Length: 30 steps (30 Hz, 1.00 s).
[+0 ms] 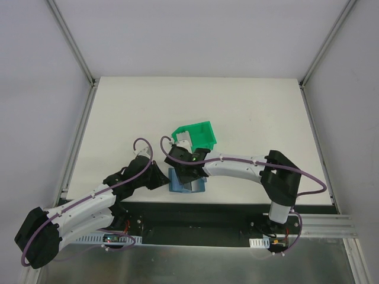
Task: Put the credit cards into the card holder
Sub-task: Turn over the card slot in the card holder.
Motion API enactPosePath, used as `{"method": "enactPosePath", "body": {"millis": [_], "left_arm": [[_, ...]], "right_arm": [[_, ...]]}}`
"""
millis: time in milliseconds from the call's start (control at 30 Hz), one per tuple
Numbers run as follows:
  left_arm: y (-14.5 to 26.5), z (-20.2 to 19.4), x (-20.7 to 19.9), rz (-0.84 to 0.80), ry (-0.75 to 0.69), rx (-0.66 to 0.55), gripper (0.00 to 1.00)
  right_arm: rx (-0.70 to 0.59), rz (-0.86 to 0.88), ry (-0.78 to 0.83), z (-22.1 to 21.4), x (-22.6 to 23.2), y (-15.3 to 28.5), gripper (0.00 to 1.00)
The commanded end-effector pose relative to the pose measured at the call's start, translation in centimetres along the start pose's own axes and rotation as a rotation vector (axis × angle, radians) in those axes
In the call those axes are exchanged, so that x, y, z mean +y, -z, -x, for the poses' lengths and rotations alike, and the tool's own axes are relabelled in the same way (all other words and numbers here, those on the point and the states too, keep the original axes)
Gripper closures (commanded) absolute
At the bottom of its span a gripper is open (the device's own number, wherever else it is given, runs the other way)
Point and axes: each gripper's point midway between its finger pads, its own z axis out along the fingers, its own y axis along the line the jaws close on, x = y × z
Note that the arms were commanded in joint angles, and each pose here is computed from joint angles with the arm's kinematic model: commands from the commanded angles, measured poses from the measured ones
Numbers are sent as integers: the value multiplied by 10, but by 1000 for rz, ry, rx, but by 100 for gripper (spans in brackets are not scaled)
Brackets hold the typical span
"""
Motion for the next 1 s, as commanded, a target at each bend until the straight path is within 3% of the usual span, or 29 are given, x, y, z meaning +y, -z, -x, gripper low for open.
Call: {"method": "enactPosePath", "body": {"millis": [0, 667, 767, 967], "left_arm": [[0, 0, 1, -6, -10, -8, 100], [0, 1, 1, 0, -14, -9, 100], [0, 1, 0, -4, -17, -10, 100], [0, 2, -3, -6, -18, -6, 100]], "right_arm": [[-23, -55, -6, -1, -23, 22, 57], [24, -125, -85, -38, -67, 10, 58], [9, -115, -83, -30, -65, 13, 58], [-140, 54, -45, 17, -40, 52, 53]]}}
